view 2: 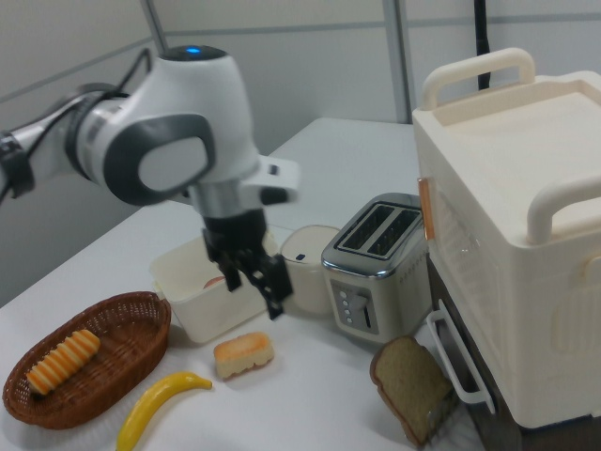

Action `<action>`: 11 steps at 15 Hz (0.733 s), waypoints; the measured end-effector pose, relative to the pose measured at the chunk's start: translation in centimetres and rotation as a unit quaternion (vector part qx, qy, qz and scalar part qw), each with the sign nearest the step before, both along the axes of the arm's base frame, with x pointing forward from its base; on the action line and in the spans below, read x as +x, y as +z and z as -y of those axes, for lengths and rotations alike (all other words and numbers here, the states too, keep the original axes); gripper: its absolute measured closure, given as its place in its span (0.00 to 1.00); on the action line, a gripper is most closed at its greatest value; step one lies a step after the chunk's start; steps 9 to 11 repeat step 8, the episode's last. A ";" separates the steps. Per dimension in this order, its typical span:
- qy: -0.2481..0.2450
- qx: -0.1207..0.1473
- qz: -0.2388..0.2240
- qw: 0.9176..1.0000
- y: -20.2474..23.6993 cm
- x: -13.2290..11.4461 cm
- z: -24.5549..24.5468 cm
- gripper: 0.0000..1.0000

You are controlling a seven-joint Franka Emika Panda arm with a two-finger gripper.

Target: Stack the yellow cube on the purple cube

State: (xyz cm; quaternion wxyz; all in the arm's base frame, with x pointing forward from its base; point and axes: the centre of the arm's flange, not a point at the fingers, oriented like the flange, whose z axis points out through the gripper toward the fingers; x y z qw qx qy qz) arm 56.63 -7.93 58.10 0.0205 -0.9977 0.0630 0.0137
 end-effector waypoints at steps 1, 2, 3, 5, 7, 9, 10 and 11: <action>0.010 -0.001 0.000 1.000 0.1 0.3 -2.4 0.00; 0.021 -0.003 -0.001 1.000 0.0 0.4 -4.4 0.00; 0.029 -0.004 -0.002 1.000 0.0 0.5 -5.9 0.00; 0.037 -0.004 -0.003 0.999 -0.1 0.5 -7.3 0.00; 0.032 -0.004 -0.008 0.999 -0.2 0.4 -7.1 0.00; 0.026 -0.004 -0.009 1.000 -0.2 0.4 -6.9 0.00; 0.026 -0.004 -0.009 1.000 -0.2 0.4 -6.9 0.00; 0.026 -0.004 -0.009 1.000 -0.2 0.4 -6.9 0.00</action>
